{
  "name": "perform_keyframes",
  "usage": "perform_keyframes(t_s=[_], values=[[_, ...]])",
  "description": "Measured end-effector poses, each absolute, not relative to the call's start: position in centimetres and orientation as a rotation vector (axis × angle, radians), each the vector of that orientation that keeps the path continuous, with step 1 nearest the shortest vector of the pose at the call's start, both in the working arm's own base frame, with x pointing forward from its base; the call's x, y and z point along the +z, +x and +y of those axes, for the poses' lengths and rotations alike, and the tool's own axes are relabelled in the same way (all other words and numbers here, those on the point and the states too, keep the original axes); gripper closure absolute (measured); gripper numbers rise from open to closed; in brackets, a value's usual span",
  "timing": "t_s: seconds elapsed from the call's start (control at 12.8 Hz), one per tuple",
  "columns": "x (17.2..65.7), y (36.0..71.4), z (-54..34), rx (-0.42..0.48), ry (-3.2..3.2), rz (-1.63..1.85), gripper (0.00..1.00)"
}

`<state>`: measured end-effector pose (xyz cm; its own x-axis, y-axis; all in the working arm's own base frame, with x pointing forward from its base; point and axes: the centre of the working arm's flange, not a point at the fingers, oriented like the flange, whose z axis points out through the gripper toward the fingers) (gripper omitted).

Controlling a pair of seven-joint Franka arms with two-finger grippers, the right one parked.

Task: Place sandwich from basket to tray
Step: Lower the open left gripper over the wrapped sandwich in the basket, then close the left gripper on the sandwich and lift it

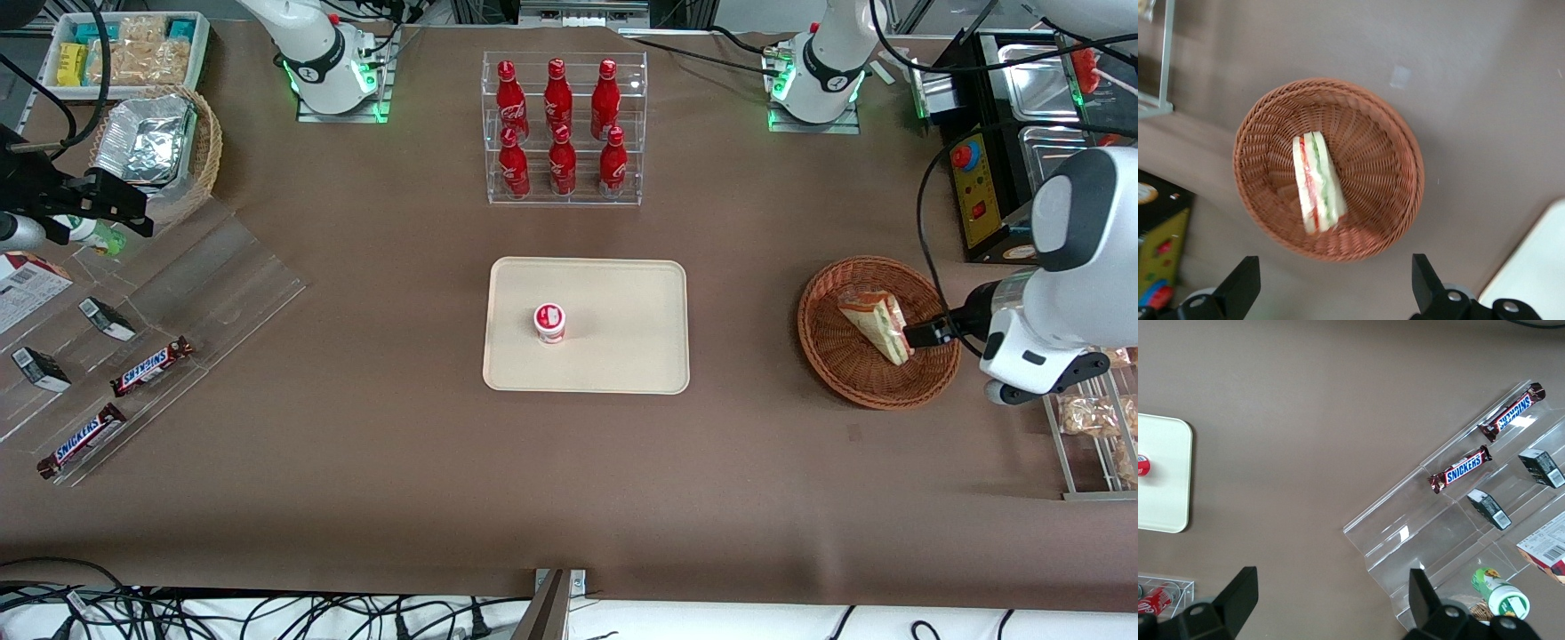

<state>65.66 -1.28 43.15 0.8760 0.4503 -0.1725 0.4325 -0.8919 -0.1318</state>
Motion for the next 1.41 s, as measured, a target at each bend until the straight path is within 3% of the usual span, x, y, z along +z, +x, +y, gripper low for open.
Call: perform_keyframes(t_s=[0.31, 0.63, 1.02, 1.41], values=[[36.3, 59.6, -0.7, 0.135, -2.969, -0.791, 0.00], [33.0, 54.1, 0.5, -0.018, -2.856, -0.920, 0.00], [30.3, 53.1, -0.9, -0.145, -2.802, -1.076, 0.00], [26.9, 53.3, -1.0, -0.158, -2.809, -1.056, 0.00]])
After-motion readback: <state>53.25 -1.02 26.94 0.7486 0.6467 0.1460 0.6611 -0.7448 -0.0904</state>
